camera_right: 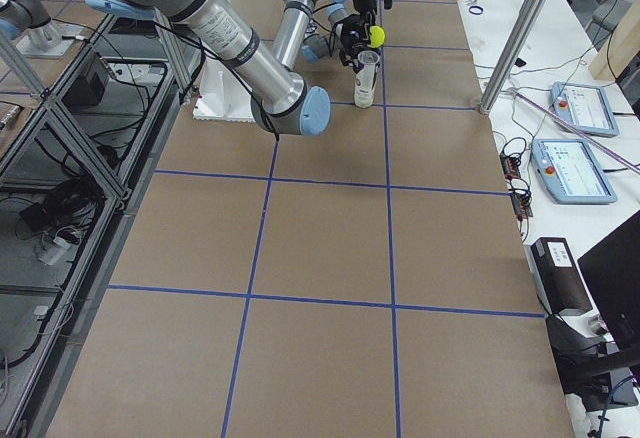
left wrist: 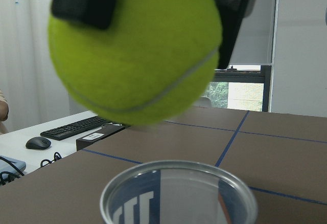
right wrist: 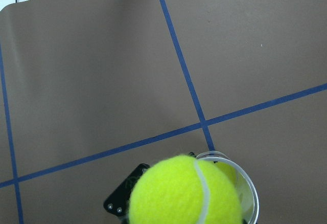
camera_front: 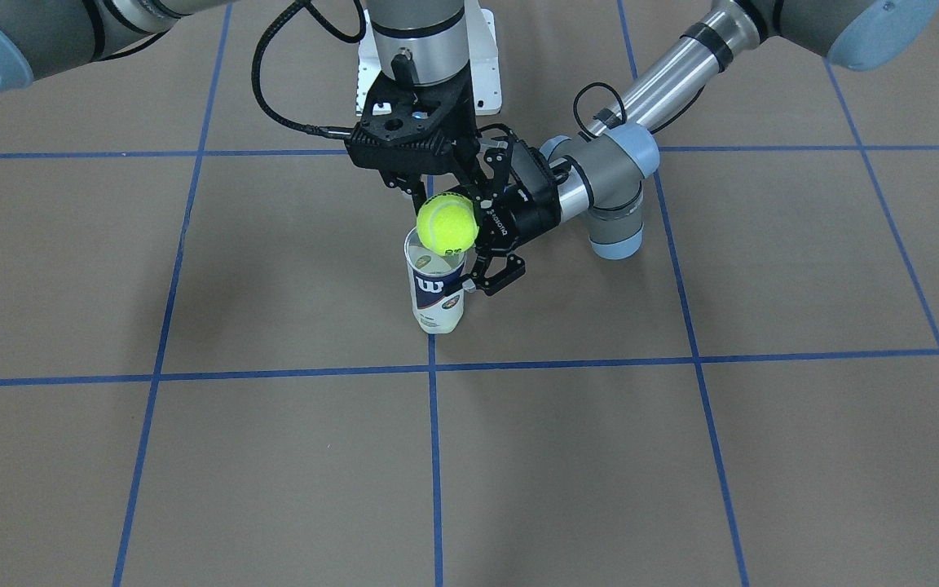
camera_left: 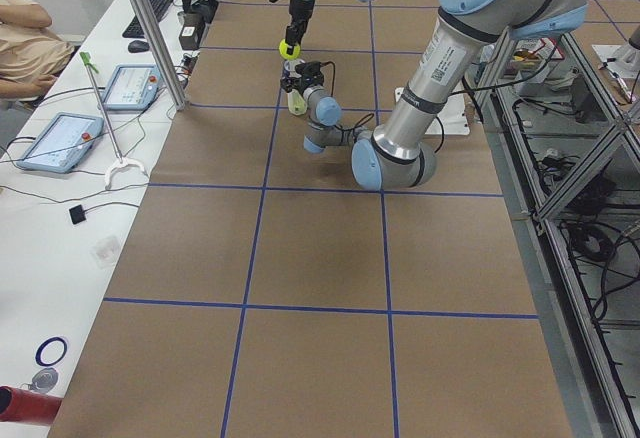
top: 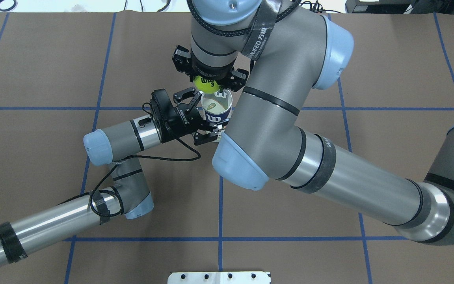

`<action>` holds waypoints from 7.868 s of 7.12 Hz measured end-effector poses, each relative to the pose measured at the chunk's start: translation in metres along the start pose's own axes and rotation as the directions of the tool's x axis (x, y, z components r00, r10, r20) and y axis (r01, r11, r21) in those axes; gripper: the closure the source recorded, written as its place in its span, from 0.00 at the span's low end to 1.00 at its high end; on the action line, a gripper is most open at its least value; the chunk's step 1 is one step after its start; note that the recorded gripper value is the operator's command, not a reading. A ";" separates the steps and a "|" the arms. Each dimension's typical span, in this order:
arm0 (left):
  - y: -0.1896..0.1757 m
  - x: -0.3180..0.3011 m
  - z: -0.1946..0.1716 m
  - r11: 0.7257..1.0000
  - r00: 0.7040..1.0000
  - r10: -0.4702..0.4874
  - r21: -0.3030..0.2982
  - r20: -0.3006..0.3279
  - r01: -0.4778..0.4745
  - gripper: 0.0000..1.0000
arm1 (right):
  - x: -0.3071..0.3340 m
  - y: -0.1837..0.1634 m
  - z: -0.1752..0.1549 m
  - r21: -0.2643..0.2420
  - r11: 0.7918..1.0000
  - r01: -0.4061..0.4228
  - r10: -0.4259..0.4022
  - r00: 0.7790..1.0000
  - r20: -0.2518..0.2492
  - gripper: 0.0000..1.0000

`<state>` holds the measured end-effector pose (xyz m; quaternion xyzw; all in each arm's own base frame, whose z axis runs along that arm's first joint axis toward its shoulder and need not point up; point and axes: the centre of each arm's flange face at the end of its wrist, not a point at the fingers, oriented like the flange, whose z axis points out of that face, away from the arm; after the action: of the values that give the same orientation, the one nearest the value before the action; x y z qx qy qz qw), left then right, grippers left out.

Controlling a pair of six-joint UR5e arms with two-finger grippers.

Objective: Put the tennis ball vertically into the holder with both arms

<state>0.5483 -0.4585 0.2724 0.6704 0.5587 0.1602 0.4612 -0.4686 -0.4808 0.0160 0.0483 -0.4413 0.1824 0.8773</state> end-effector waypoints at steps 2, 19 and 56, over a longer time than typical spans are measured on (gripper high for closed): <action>0.000 -0.001 0.000 1.000 1.000 0.000 0.000 0.001 0.000 0.05 | 0.001 0.001 -0.002 0.001 1.000 0.004 -0.004 1.000 0.003 0.01; -0.072 -0.096 -0.043 0.996 0.991 0.077 0.043 0.107 -0.081 0.01 | 0.627 -0.330 -0.025 -0.195 0.880 0.433 -0.464 0.871 -0.162 0.00; -0.106 -0.349 -0.610 0.064 0.544 0.043 -0.545 0.838 0.836 0.00 | 0.812 -0.257 0.006 -0.203 0.923 0.328 -0.368 0.907 -0.207 0.00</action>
<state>-0.0742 -0.5086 0.6116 0.0272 0.2999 0.0552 0.9520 0.0620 -0.4953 0.6820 0.0315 -0.3293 -0.0098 0.9436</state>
